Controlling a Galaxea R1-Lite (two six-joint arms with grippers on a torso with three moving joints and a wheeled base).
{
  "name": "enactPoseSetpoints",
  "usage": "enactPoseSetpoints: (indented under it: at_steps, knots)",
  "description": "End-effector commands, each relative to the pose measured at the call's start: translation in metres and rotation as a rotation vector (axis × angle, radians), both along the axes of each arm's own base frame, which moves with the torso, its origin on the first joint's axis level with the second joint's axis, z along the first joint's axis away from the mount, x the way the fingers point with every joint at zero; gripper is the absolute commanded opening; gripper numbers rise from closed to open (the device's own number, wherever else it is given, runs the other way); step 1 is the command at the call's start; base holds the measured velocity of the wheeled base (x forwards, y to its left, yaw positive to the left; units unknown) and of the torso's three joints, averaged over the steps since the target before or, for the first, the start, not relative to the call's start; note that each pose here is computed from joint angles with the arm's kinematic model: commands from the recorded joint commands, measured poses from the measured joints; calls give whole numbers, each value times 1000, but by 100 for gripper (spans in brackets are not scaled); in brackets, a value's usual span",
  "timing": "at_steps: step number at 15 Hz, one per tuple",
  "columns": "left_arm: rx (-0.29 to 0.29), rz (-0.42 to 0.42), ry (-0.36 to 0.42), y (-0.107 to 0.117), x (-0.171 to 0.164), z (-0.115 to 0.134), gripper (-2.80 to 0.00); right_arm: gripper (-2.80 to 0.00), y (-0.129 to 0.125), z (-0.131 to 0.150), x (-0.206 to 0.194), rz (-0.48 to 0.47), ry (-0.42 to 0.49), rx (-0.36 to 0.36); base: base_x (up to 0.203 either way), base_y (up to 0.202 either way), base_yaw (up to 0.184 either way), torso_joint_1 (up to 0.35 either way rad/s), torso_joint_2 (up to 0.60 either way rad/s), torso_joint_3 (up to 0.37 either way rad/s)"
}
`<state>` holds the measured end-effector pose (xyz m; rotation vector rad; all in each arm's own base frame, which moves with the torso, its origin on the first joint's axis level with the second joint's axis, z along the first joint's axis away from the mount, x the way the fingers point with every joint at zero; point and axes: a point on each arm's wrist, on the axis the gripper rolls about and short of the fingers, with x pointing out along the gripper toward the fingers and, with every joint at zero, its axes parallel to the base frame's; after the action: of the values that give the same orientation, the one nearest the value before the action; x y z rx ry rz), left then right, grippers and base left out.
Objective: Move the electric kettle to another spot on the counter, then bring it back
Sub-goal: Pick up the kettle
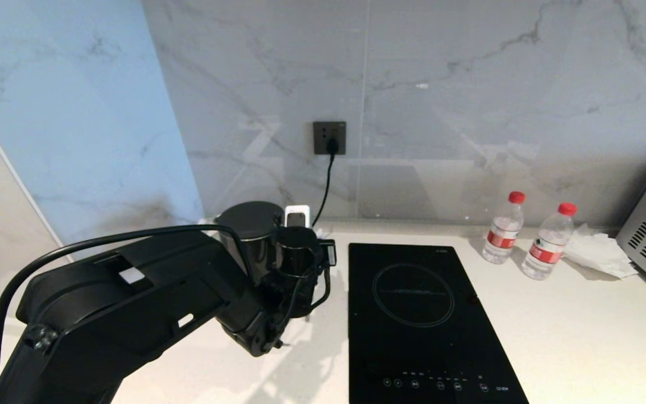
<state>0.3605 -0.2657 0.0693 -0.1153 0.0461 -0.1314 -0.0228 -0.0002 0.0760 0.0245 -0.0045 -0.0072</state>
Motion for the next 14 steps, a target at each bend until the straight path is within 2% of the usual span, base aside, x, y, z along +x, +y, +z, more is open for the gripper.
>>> enactPoseSetpoints:
  at_steps: [1, 14]
  knots:
    - [-6, 5, -8, 1, 1, 1, -280, -280, 0, 0, 0, 0, -2, 0, 0, 0, 0, 0, 0, 0]
    - [-20, 22, -51, 3, 10, 16, -280, -280, 0, 0, 0, 0, -2, 0, 0, 0, 0, 0, 0, 0]
